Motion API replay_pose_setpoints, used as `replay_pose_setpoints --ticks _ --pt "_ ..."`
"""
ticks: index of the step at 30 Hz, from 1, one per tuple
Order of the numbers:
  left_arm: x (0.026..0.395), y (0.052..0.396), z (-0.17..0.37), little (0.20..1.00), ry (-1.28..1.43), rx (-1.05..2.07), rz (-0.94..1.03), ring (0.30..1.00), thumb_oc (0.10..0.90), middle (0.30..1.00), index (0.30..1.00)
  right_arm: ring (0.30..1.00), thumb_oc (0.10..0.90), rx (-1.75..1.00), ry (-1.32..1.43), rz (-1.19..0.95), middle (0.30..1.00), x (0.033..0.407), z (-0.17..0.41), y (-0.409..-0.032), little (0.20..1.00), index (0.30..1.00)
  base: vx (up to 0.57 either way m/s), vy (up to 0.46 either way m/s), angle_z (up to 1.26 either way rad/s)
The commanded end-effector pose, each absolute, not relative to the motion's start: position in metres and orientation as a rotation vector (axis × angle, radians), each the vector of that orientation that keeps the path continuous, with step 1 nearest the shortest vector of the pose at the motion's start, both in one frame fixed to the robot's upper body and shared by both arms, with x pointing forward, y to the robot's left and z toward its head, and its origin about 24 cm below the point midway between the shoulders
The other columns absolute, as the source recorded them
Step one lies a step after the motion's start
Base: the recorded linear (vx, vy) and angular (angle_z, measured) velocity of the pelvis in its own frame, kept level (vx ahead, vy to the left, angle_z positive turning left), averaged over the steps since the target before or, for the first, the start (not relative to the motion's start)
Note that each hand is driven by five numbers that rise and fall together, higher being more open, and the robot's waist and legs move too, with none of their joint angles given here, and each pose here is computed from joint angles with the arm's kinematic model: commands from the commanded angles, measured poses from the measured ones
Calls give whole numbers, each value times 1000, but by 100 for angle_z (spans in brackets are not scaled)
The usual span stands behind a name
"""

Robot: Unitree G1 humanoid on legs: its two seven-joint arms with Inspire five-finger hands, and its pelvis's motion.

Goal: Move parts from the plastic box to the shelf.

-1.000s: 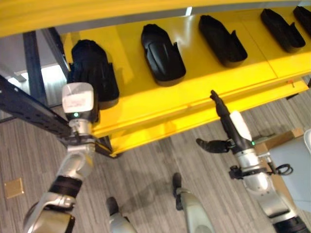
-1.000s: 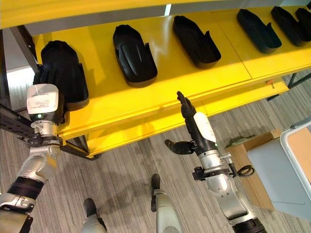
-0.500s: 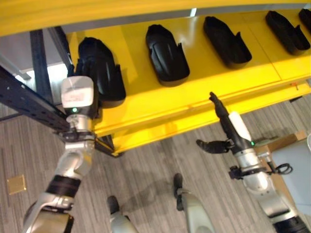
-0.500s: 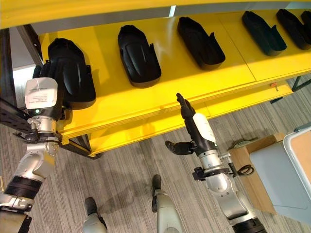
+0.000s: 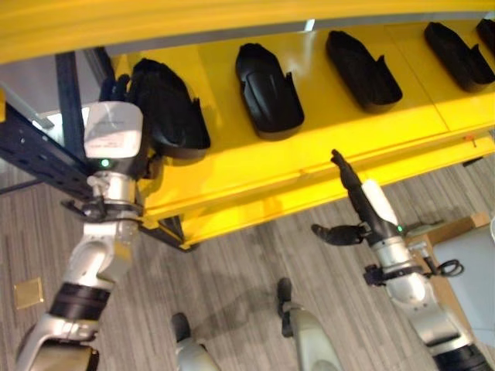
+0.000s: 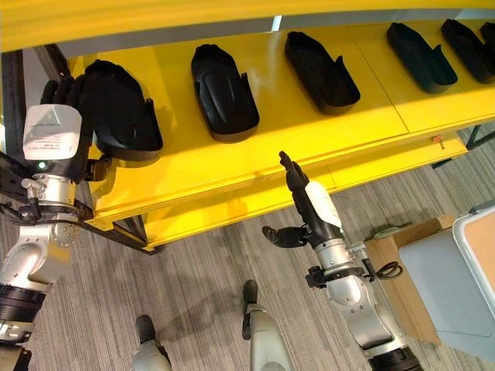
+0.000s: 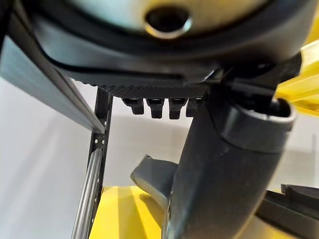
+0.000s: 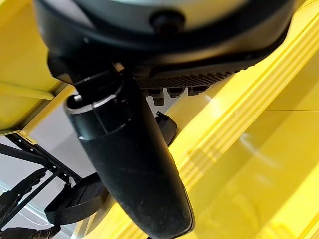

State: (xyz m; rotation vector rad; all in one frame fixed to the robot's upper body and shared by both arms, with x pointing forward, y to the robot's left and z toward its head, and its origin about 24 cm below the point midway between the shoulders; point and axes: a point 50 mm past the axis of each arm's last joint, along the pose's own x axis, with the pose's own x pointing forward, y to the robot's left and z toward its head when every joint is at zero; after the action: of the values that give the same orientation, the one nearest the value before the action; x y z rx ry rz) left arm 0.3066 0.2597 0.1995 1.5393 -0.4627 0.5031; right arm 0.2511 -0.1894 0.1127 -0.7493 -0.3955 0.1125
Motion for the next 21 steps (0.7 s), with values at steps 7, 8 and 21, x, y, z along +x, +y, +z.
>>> replay_pose_setpoints --ticks 7,8,21 --pt "278 273 264 1000 -678 1603 705 1000 900 1000 1000 1000 900 -678 -640 14 1000 251 166 -192 1000 1000 0 0 0" --pt "276 274 264 1000 -676 1605 707 1000 900 1000 1000 1000 900 -678 -639 14 1000 251 166 -193 1000 1000 0 0 0" --pt "258 282 259 1000 -677 1572 676 1000 900 1000 1000 1000 900 -673 -635 6 1000 249 167 -196 1000 1000 0 0 0"
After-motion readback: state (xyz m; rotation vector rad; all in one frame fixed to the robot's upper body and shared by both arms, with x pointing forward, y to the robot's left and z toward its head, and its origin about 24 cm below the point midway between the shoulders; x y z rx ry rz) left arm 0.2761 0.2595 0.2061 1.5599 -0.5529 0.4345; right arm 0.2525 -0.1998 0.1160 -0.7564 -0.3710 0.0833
